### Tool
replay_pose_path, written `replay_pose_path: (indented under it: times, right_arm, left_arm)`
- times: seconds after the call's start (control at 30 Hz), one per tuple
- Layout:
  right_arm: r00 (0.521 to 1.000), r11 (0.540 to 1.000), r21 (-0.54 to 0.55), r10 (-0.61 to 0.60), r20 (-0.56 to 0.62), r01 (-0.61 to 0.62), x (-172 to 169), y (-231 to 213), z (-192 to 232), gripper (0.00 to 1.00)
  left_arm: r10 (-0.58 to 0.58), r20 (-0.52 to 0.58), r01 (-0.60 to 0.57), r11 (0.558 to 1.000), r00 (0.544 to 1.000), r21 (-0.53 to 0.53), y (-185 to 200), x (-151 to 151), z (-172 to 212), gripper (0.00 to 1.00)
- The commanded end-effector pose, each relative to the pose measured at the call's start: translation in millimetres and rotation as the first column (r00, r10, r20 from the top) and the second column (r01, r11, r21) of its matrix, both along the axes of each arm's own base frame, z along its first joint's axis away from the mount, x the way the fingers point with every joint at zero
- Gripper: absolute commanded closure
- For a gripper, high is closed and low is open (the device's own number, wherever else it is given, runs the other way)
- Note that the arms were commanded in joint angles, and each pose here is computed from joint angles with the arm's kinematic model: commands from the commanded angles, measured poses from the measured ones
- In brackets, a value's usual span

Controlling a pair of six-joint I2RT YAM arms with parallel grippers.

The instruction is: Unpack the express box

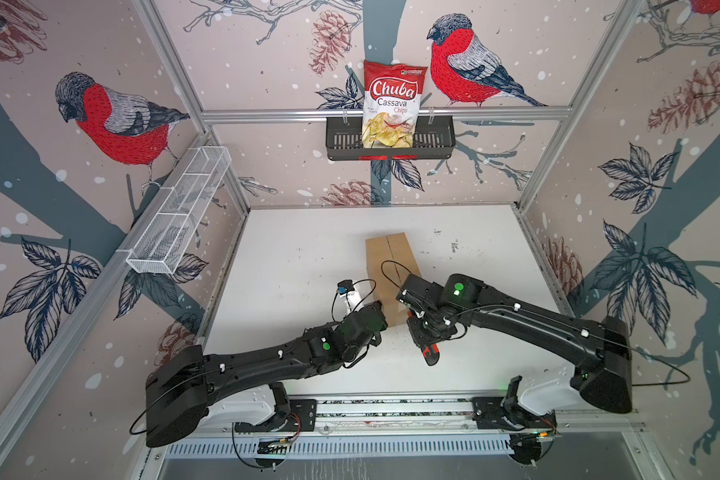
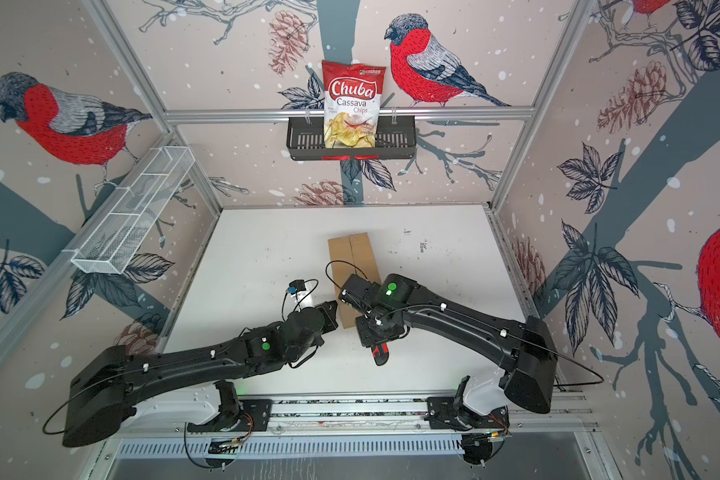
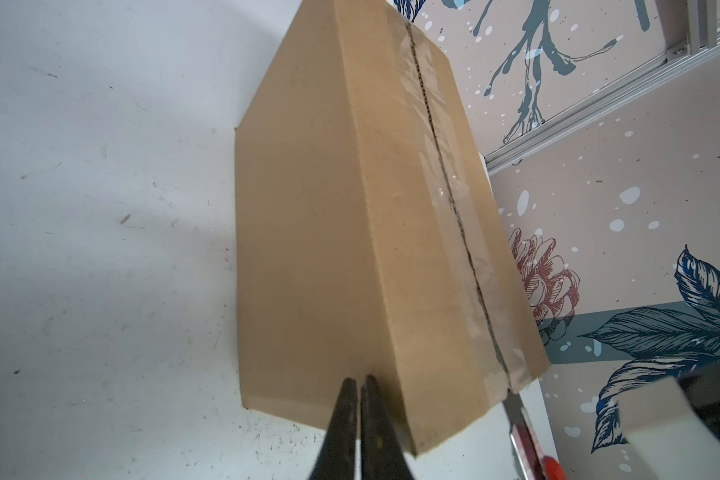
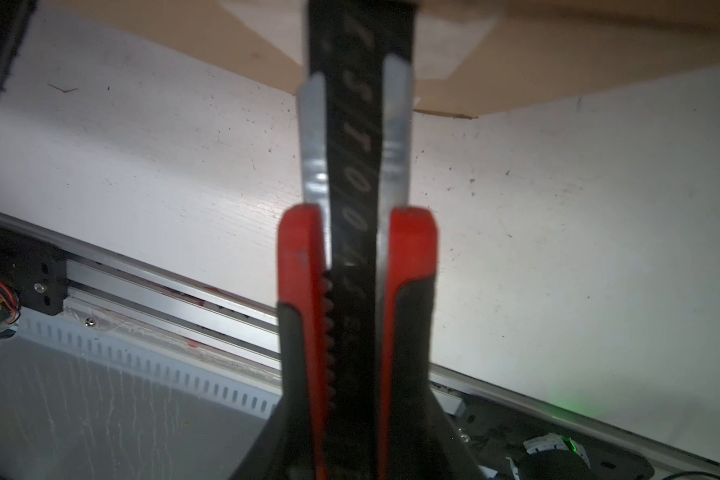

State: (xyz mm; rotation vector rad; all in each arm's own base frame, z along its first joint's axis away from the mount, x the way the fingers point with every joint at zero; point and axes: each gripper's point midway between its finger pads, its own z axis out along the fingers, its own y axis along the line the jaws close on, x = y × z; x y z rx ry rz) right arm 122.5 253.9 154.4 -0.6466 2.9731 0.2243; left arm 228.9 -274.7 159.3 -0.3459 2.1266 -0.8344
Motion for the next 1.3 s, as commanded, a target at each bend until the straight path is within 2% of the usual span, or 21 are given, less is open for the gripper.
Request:
replay_pose_path:
  times: [0.0, 1.27]
  right_arm:
    - [0.998, 0.995, 0.078, 0.057, -0.006, -0.057, -3.6, 16.2, 5.4, 0.95]
    - [0.998, 0.994, 0.083, 0.067, -0.007, -0.066, -4.5, 16.3, 2.5, 0.95]
  left_arm:
    - [-0.041, 0.019, 0.043, 0.996, 0.999, -0.083, -16.1, -1.8, 16.4, 0.91]
    - [-0.031, 0.024, 0.033, 0.996, 0.999, -0.079, -15.2, -2.1, 18.4, 0.91]
